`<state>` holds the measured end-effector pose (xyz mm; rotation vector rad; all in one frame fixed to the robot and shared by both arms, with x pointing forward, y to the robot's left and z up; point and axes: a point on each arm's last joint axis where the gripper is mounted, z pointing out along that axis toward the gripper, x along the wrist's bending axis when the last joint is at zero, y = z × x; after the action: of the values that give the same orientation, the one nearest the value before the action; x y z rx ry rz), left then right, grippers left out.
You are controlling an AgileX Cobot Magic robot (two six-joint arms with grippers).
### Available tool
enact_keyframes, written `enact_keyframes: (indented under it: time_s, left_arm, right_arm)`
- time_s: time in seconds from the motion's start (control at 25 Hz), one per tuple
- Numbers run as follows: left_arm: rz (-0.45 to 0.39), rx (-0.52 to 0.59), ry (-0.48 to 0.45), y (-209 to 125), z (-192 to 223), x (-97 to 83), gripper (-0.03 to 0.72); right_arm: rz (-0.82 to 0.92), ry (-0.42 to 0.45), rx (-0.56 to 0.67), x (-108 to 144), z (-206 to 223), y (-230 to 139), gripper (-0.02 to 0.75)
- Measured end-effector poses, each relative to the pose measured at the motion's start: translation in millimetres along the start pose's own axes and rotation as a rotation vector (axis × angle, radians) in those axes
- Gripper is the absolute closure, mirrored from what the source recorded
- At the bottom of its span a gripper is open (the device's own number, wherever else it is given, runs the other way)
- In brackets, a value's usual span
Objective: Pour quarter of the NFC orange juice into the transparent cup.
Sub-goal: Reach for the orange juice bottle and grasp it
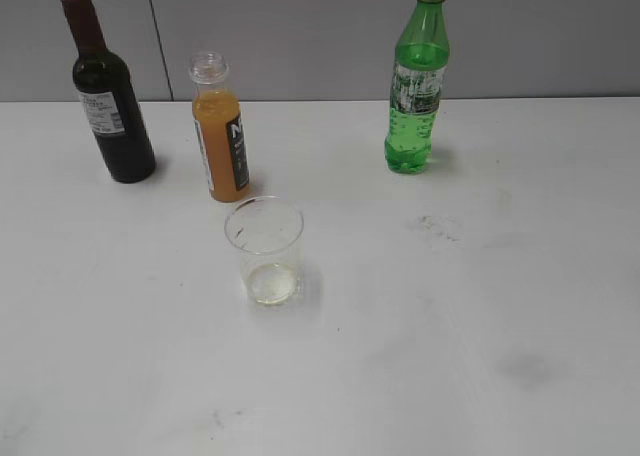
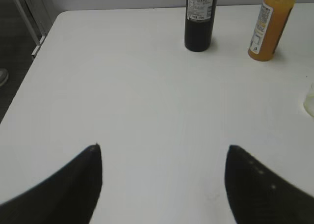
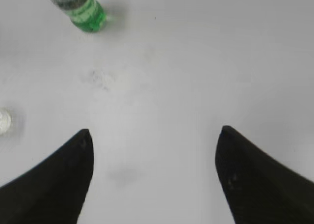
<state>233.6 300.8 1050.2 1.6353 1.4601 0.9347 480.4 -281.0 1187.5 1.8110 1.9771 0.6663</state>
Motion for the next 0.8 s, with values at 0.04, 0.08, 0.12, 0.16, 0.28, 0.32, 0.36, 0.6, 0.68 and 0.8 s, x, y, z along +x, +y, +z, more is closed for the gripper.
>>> enact_keyframes:
  time_s: [0.04,0.08,0.12,0.16,0.28,0.32,0.36,0.6,0.68,0.8]
  left_arm:
    - [0.000,-0.001,0.000,0,0,0.0,0.096]
    - [0.000,-0.001,0.000,0,0,0.0,0.096]
    - [0.000,-0.001,0.000,0,0,0.0,0.096]
    - [0.000,-0.001,0.000,0,0,0.0,0.096]
    - [-0.001,-0.001,-0.002,0,0,-0.2,0.097]
    - [-0.002,-0.001,-0.004,0,0,-0.4,0.097]
    - [-0.004,0.000,-0.007,0,0,-0.6,0.097]
    - [-0.006,-0.001,-0.011,0,0,-1.0,0.099]
    - [-0.006,-0.001,-0.011,0,0,-1.0,0.099]
    - [-0.007,-0.001,-0.012,0,0,-1.1,0.099]
  right_arm:
    - [-0.004,-0.002,0.017,0,-2,-15,0.147]
    - [-0.008,-0.002,0.023,1,-6,-31,0.147]
    - [-0.009,-0.003,0.030,1,-9,-47,0.147]
    - [-0.011,-0.003,0.031,2,-13,-60,0.147]
    - [-0.014,-0.004,0.025,3,-22,-104,0.147]
    - [-0.013,-0.004,0.036,3,-20,-118,0.147]
    - [-0.013,-0.003,0.038,3,-20,-132,0.147]
    - [-0.017,-0.004,0.006,4,-17,-203,0.147]
    - [-0.019,-0.005,-0.028,5,-15,-223,0.147]
    - [-0.024,-0.008,-0.106,5,-17,-246,0.147]
